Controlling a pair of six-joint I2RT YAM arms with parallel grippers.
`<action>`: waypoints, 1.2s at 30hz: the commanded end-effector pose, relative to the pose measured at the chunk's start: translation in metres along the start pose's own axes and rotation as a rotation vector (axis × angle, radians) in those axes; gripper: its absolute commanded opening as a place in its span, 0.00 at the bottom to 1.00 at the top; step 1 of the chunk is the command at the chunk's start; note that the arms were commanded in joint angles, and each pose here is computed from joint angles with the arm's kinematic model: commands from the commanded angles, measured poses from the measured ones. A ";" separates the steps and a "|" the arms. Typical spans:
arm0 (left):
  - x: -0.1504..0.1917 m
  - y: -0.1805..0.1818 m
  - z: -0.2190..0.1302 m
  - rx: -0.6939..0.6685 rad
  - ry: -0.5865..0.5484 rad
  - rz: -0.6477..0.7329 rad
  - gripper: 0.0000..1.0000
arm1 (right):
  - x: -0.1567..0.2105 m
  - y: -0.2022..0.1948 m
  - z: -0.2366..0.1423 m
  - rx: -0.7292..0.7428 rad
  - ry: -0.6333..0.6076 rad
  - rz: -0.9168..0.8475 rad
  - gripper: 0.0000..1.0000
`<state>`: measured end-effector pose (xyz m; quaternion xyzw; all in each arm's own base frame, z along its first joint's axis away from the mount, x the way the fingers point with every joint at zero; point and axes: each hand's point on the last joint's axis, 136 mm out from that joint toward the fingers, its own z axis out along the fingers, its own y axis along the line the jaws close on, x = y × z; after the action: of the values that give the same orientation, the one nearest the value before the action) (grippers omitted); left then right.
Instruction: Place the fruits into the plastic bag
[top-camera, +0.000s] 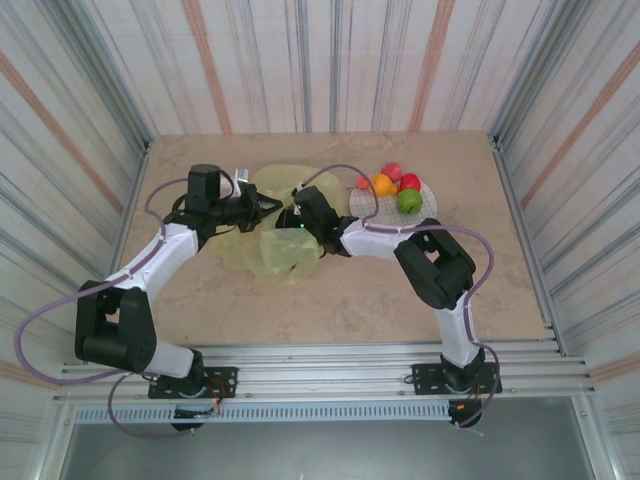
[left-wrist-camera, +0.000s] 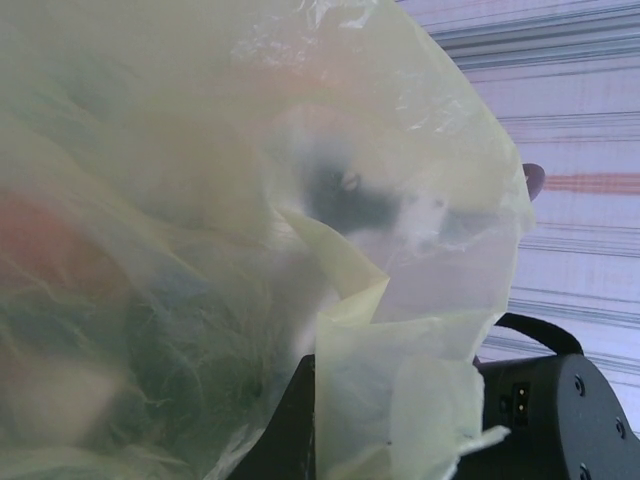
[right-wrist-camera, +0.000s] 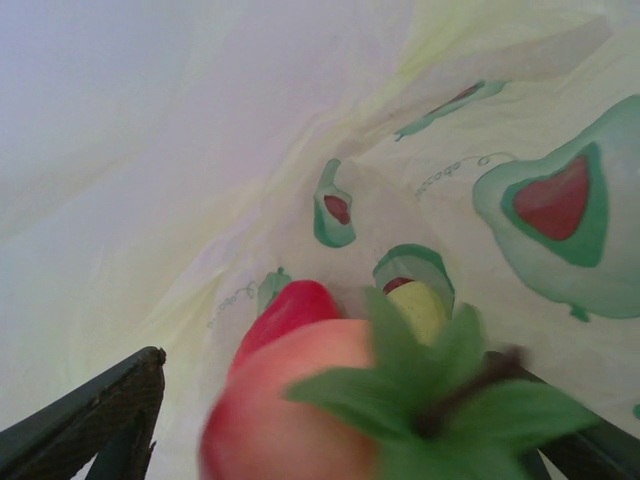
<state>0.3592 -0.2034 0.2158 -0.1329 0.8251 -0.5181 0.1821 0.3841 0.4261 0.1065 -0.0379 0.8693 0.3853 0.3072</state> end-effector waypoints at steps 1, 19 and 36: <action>0.002 -0.014 -0.006 0.038 0.001 0.030 0.00 | -0.011 0.002 -0.015 0.010 -0.021 -0.014 0.85; -0.002 -0.008 -0.006 0.026 -0.004 0.014 0.00 | -0.001 -0.046 -0.048 0.127 0.078 -0.044 0.87; -0.003 -0.004 -0.005 0.021 -0.006 0.000 0.00 | 0.039 -0.094 -0.113 0.362 0.184 -0.034 0.66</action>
<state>0.3610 -0.2002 0.2155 -0.1369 0.8245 -0.5173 0.1840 0.3317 0.3111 0.1027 -0.0698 0.9294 0.2554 0.2571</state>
